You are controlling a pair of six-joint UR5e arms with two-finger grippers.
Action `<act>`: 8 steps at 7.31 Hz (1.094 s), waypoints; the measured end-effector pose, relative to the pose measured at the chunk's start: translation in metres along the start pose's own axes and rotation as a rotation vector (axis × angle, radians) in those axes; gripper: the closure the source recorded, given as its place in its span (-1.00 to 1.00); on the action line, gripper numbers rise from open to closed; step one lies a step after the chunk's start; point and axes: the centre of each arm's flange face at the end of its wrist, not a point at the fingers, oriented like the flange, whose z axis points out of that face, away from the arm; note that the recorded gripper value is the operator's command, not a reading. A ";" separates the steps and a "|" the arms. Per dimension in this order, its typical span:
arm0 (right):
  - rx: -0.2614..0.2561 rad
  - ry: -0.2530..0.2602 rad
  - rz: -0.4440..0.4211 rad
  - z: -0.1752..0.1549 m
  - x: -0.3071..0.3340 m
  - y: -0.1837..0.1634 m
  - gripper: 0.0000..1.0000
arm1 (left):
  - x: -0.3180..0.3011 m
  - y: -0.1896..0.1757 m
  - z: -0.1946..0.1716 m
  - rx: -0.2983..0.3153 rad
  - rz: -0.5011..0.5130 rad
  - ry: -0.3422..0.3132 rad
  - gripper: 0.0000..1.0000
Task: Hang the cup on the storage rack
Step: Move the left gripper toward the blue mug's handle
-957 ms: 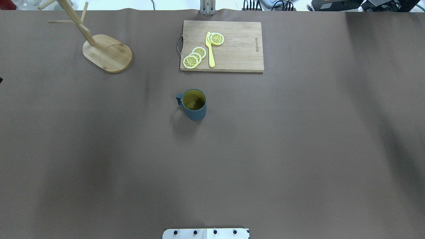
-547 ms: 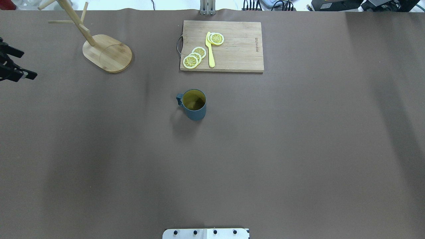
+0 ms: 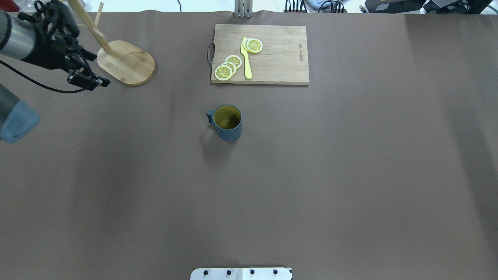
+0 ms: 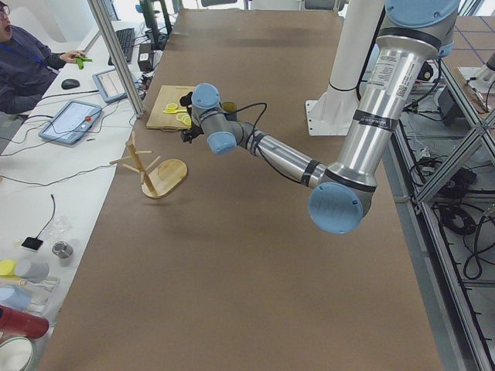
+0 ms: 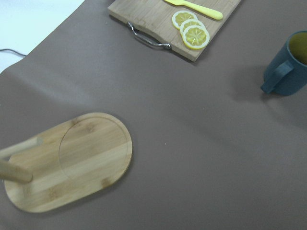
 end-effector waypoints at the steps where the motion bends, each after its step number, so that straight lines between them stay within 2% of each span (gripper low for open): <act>1: 0.000 -0.002 0.002 0.001 0.000 0.002 -1.00 | 0.016 -0.007 0.022 0.018 0.016 -0.016 -0.86; 3: 0.000 -0.007 0.003 0.001 0.000 0.003 -1.00 | 0.037 -0.014 0.057 0.051 0.004 -0.027 -0.86; 4: 0.001 -0.010 0.003 0.001 0.000 0.003 -1.00 | 0.059 -0.017 0.079 0.084 -0.046 -0.027 -0.86; 7: 0.004 -0.013 0.000 0.000 -0.001 0.003 -1.00 | 0.130 -0.016 0.124 0.206 -0.355 -0.008 -0.84; 8: 0.005 -0.013 0.000 0.000 -0.001 0.003 -1.00 | 0.156 -0.013 0.140 0.256 -0.399 -0.032 -0.83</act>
